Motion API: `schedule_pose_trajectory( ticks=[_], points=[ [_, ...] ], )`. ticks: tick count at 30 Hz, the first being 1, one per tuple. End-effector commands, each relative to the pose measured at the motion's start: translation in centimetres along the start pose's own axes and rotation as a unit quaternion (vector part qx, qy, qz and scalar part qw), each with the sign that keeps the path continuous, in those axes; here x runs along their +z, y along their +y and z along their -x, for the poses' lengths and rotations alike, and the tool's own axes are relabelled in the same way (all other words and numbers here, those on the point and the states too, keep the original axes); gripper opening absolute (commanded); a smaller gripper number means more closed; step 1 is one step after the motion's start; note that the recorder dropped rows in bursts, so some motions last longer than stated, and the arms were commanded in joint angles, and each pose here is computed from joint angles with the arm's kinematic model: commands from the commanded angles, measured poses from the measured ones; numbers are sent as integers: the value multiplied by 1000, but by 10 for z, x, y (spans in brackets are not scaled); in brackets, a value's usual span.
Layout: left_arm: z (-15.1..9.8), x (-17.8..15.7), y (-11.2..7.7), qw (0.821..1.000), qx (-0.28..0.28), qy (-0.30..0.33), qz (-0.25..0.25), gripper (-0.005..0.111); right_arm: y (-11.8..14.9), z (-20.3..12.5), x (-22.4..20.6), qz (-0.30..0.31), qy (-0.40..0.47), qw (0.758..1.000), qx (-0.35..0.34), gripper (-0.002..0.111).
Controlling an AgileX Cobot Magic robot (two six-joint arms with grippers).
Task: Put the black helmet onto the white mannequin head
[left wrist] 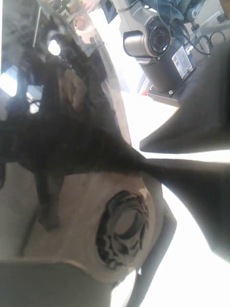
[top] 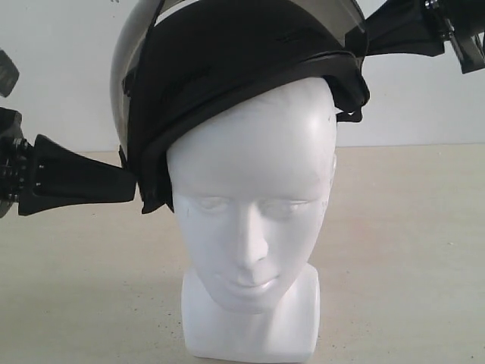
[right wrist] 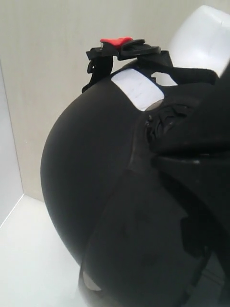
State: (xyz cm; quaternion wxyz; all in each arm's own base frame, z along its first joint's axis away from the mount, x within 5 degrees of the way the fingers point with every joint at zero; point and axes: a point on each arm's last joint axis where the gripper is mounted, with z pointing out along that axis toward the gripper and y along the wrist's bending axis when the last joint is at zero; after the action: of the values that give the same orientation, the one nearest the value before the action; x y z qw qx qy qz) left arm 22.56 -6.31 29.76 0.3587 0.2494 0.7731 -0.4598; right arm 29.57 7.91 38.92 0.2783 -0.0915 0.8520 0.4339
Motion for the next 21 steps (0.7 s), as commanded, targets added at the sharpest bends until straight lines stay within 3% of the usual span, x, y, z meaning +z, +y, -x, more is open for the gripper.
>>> schedule_pose_trajectory(
  ticks=[1, 21],
  points=[
    [4, -1, -11, 1000, 15, -19, -12, 4, 0, -11, 0, -3, 47, 999, -4, 0],
    [7, -11, -24, 999, 33, -36, -2, 4, 17, -24, -2, -35, 69, 997, -29, 0]
  ],
)
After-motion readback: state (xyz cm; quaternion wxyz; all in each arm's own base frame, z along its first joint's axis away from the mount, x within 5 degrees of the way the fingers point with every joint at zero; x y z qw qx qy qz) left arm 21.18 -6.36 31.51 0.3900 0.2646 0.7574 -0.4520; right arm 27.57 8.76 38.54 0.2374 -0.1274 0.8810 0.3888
